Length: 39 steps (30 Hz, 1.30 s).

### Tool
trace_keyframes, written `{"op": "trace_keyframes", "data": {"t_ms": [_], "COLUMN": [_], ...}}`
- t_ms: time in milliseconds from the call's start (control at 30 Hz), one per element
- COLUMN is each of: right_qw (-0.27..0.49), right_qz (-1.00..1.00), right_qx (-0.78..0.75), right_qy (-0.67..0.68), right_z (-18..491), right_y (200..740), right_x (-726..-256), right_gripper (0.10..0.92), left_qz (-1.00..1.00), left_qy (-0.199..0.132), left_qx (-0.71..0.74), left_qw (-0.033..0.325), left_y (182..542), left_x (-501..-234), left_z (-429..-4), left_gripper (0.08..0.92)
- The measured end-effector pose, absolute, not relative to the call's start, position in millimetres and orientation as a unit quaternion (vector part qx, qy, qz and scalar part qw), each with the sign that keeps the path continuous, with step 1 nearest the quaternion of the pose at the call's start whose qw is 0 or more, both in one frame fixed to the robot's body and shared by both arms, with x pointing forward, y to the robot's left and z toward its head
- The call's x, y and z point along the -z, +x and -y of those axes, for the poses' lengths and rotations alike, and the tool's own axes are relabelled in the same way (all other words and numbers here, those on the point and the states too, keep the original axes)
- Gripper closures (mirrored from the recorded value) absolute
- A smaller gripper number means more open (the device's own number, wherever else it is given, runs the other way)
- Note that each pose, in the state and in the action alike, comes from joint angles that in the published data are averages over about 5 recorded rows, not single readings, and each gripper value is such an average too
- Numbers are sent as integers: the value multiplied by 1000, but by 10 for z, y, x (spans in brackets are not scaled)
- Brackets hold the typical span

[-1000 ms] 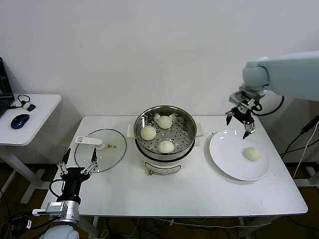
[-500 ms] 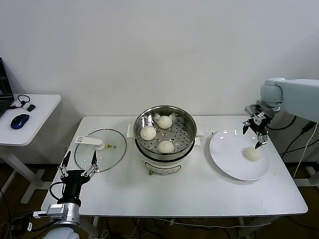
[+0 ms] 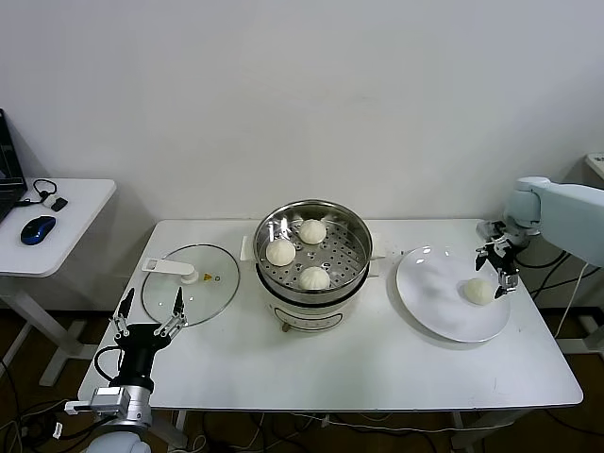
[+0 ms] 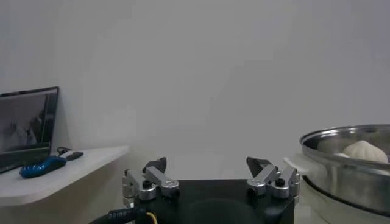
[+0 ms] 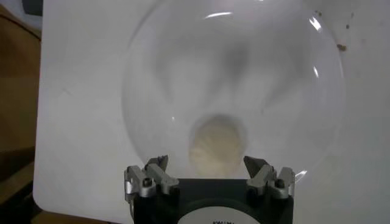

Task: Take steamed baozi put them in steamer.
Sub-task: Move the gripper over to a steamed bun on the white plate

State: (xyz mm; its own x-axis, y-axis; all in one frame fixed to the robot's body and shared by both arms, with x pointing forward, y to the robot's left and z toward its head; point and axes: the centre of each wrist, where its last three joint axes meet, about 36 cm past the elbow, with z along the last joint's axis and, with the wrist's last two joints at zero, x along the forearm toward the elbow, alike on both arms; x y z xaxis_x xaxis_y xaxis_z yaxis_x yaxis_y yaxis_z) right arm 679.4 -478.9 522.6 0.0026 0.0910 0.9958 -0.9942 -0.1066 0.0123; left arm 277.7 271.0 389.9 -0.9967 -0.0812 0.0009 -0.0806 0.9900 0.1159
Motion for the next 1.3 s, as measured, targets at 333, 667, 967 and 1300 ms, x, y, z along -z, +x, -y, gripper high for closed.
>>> {"op": "trace_keyframes", "data": {"t_ms": [333, 667, 967, 1300], "right_qw": [500, 500, 501, 500], "right_qz": [464, 477, 482, 480], "right_qx": [-541, -535, -530, -532], "right_qy": [492, 487, 487, 487], "right_z": [4917, 4943, 4944, 4932], "right_y": [6845, 6872, 6856, 6867], "right_x": [-5038, -4868, -4721, -4655], "right_gripper": [200, 200, 200, 235], "left_qz": [997, 997, 997, 997], "left_qy": [40, 39, 39, 38], "left_qx": [60, 63, 64, 65], "left_qw": [3, 5, 5, 5], "left_y": [2784, 2781, 2788, 2794], "left_x": [-3887, -3872, -3869, -3862], "left_z": [-2721, -2742, -2747, -2752], "left_gripper": [177, 177, 177, 177]}}
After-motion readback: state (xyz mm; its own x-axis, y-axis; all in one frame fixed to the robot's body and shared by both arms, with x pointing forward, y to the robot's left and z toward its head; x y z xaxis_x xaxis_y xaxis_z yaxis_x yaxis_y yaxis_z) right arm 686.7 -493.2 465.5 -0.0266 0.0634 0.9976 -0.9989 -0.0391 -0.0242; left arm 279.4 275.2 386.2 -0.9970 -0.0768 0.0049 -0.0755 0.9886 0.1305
